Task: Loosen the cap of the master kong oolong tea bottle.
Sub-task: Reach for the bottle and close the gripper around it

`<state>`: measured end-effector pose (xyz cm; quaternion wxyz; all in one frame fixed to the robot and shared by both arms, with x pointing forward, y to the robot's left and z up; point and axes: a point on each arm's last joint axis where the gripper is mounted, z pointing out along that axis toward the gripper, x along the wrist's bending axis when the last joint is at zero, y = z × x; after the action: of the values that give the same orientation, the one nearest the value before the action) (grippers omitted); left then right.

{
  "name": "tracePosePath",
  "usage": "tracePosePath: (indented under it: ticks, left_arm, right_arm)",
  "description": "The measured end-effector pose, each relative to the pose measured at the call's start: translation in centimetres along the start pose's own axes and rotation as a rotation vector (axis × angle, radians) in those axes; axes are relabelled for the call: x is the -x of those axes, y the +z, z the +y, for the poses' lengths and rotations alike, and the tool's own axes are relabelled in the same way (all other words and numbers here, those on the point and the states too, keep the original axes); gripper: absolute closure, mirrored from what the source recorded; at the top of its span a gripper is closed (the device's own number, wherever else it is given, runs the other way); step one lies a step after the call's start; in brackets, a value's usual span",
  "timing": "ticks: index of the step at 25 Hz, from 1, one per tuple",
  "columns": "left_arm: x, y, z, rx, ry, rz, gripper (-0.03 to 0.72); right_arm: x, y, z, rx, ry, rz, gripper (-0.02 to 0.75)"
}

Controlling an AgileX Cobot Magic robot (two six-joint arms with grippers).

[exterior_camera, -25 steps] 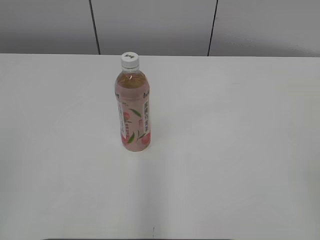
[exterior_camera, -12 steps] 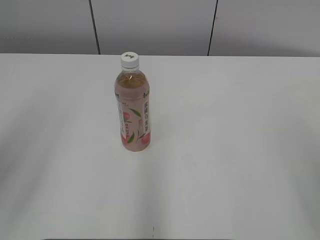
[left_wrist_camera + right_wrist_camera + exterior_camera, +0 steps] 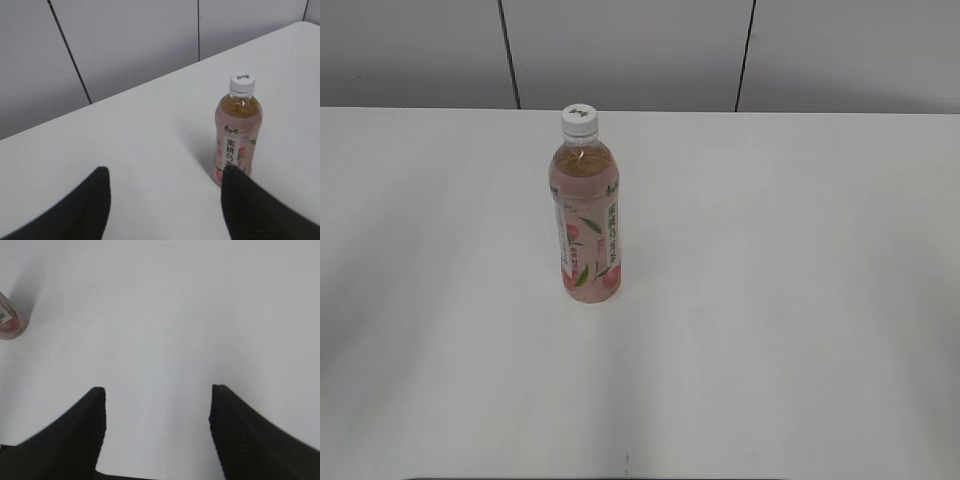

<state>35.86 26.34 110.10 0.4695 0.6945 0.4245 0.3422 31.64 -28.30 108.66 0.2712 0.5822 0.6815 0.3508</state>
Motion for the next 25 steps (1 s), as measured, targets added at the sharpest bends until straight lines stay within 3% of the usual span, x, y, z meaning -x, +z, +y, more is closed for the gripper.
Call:
tracePosePath:
  ticks: [4,8,10,13,20,22,25]
  left_arm:
    - [0.5,0.0,-0.6,-0.068,0.011,-0.051,0.257]
    - [0.6,-0.2,-1.8,-0.200,0.093,-0.070,0.257]
    - [0.0,-0.4,-2.5,-0.278,0.101,-0.007,0.257]
    - [-1.3,-0.6,-2.9,-0.331,0.012,0.143,0.258]
    - [-1.7,0.0,-0.2,0.022,-0.051,0.195,0.258]
    - [-1.8,0.4,-0.6,0.080,-0.065,0.207,0.258]
    - [-1.8,1.5,-3.7,0.080,-0.115,0.224,0.258]
  right_arm:
    - [0.0,0.0,0.0,-0.001,0.001,0.001,0.244]
    - [0.0,0.0,0.0,-0.001,0.002,0.003,0.244]
    - [0.0,0.0,0.0,-0.001,0.002,0.003,0.244]
    - [0.0,0.0,0.0,-0.001,0.004,0.005,0.244]
    - [-0.1,0.0,0.0,-0.001,0.007,0.009,0.244]
    - [-0.1,0.0,0.0,0.002,0.007,0.009,0.244]
    - [-0.1,0.0,0.1,0.016,0.008,0.009,0.244]
